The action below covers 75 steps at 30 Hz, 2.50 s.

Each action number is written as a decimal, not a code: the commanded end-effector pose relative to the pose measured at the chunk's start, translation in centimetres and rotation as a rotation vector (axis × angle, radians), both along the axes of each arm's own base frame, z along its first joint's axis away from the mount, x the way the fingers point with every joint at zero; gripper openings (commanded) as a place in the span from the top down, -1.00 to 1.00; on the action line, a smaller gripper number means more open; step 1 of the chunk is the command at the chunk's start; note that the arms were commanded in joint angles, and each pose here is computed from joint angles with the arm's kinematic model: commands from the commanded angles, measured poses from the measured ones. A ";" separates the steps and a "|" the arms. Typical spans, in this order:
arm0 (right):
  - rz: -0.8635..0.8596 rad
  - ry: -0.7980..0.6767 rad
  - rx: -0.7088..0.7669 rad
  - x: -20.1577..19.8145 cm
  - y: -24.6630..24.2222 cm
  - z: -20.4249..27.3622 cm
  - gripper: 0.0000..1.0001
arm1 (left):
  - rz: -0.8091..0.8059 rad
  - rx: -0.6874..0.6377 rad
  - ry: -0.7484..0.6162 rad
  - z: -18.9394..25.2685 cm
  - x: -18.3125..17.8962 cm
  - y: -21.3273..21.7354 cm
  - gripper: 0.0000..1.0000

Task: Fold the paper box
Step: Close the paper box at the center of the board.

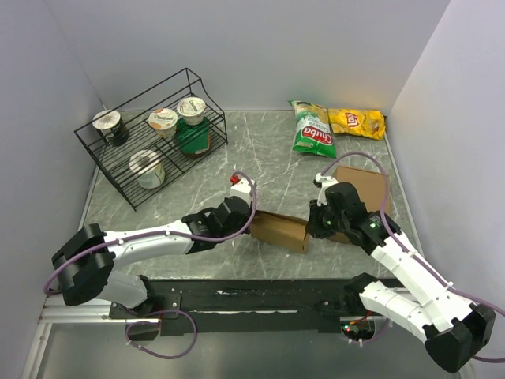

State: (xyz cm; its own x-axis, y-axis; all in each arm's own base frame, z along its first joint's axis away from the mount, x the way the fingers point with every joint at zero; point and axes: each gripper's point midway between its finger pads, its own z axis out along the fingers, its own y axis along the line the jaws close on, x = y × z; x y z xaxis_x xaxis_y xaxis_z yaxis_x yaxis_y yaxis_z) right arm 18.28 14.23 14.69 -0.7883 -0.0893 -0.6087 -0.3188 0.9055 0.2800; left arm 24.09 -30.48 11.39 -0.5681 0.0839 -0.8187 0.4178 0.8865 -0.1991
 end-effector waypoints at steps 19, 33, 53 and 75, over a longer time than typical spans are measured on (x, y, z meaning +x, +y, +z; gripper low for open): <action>-0.196 -0.029 0.065 0.9 -0.8 0.1 1.00 | -0.031 0.157 0.077 -3.5 -3.4 0.1 0.98; -0.314 -0.113 0.172 1.8 -1.3 2.3 1.00 | -0.036 0.164 0.069 -3.7 -3.7 0.2 0.98; -0.274 0.062 0.016 -2.1 -3.2 -1.7 1.00 | -0.011 0.156 0.086 -3.4 -3.5 -0.2 0.98; -0.468 0.013 0.151 -2.8 -1.8 -4.9 1.00 | -0.004 0.141 0.080 -3.2 -3.6 0.2 0.98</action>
